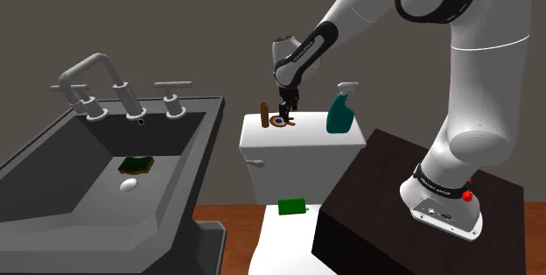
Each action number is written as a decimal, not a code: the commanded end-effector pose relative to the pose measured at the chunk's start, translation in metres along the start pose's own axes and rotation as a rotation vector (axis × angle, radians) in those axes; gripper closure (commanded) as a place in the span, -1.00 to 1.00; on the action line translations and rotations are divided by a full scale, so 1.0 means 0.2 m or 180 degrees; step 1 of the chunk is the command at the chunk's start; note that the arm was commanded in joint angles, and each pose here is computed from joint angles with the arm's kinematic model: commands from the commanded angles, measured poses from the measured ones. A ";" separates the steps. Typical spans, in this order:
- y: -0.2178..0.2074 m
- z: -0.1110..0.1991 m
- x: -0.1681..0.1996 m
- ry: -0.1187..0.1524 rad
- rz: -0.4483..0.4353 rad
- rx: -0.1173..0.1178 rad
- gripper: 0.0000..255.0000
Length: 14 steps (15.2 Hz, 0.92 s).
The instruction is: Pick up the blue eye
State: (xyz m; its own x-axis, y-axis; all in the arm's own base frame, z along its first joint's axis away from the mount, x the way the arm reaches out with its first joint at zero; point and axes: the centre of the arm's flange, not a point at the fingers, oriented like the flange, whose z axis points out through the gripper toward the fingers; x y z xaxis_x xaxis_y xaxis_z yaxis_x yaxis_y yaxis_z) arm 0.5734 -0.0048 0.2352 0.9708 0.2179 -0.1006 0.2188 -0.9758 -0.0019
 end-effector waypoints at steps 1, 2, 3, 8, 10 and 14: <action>0.00 0.05 0.01 0.0002 -0.0002 -0.0001 -1.00; 0.00 0.07 0.01 0.0002 -0.0002 -0.0001 -1.00; 0.00 0.10 0.01 0.0002 -0.0002 -0.0001 -1.00; 0.00 0.14 0.02 0.0002 -0.0002 0.0000 1.00; 0.00 0.14 0.01 0.0002 -0.0002 0.0000 1.00; 0.00 0.14 0.01 0.0002 -0.0002 0.0000 1.00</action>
State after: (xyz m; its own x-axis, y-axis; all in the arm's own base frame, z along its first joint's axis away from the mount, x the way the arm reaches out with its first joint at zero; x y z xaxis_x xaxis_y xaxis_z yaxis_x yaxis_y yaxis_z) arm 0.5734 -0.0048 0.2064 0.9706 0.2187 -0.1002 0.2196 -0.9756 -0.0018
